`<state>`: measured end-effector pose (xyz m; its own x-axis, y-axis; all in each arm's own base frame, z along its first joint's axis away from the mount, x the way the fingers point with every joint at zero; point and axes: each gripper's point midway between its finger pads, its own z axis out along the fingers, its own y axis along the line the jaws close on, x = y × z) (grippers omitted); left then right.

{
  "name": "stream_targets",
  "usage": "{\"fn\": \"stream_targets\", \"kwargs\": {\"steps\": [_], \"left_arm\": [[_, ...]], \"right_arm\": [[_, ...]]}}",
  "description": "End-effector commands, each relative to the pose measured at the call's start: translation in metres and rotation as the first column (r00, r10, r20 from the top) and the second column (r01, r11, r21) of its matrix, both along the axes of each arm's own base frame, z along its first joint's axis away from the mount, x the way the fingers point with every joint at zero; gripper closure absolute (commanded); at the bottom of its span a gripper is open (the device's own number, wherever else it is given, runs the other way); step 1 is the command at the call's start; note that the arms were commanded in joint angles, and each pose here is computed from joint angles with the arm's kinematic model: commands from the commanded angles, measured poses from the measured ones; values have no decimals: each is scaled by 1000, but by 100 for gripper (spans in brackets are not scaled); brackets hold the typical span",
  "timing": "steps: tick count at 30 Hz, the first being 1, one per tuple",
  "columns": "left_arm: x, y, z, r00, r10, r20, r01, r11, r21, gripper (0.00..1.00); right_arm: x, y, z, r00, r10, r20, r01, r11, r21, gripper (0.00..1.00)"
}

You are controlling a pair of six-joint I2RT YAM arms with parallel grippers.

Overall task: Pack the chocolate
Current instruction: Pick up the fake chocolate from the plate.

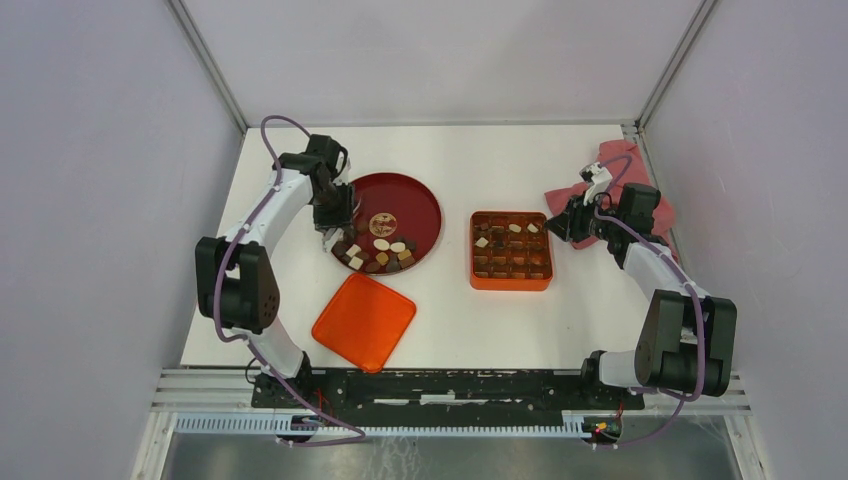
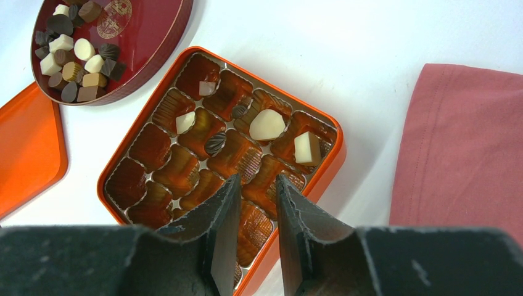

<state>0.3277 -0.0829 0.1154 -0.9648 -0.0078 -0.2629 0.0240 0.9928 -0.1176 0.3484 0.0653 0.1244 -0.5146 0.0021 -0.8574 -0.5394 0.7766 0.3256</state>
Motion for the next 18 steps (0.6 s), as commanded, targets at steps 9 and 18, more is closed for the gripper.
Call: {"fn": "stream_targets", "kwargs": {"steps": [9,18], "left_arm": [[13,6,8,998,-44,41,43,999,28,54],[18,14,11,998,-39,40,36,998,56,54]], "right_arm": [[4,2,11,999,10,48,-10,1000,0,67],[4,1,12,999,10,51,-10,1000,-1,67]]}}
